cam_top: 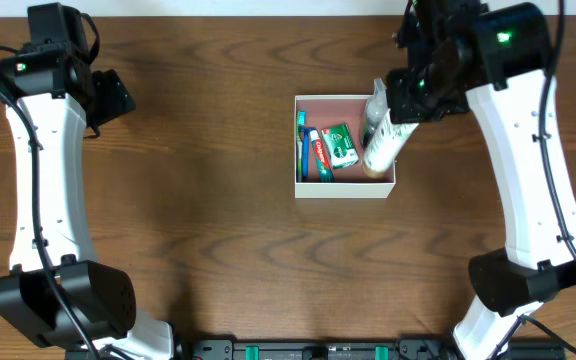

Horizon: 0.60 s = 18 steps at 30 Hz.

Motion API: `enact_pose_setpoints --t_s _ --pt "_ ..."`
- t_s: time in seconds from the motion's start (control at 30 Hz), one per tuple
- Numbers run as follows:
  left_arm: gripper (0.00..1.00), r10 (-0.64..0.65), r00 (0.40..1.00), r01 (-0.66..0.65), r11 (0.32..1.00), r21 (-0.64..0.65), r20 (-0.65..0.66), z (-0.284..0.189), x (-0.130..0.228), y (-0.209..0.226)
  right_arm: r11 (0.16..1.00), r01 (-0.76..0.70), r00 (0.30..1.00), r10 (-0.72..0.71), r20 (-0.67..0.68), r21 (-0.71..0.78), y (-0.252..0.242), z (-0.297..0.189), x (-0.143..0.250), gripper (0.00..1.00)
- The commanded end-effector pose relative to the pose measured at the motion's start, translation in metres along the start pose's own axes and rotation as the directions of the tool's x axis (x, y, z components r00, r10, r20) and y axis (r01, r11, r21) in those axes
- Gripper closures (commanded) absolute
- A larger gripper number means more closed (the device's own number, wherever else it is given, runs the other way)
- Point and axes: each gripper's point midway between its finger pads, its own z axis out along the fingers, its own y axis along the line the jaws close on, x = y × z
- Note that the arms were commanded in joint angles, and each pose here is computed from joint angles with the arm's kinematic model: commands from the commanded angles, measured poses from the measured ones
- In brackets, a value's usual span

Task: Pack container
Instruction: 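Carry the lotion tube left over the white box, then lower the tube into the box's right side and open the gripper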

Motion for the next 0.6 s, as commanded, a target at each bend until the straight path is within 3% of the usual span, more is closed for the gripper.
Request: enact_pose_setpoints --t_s 0.0,0.3,0.57 --pt "0.02 -0.005 1.0 0.005 1.0 -0.01 -0.003 0.002 0.001 0.002 1.0 -0.006 1.0 0.006 -0.009 0.029 -0.003 0.005 0.003 0.99" --pt "0.02 -0.005 1.0 0.005 1.0 -0.01 -0.003 0.002 0.001 0.002 0.998 0.003 1.0 -0.003 -0.001 0.059 -0.009 0.048 -0.009 0.99" --pt "0.02 -0.005 1.0 0.005 1.0 -0.01 -0.003 0.002 0.001 0.002 0.992 0.009 0.998 -0.002 -0.063 0.123 -0.022 0.078 0.003 0.99"
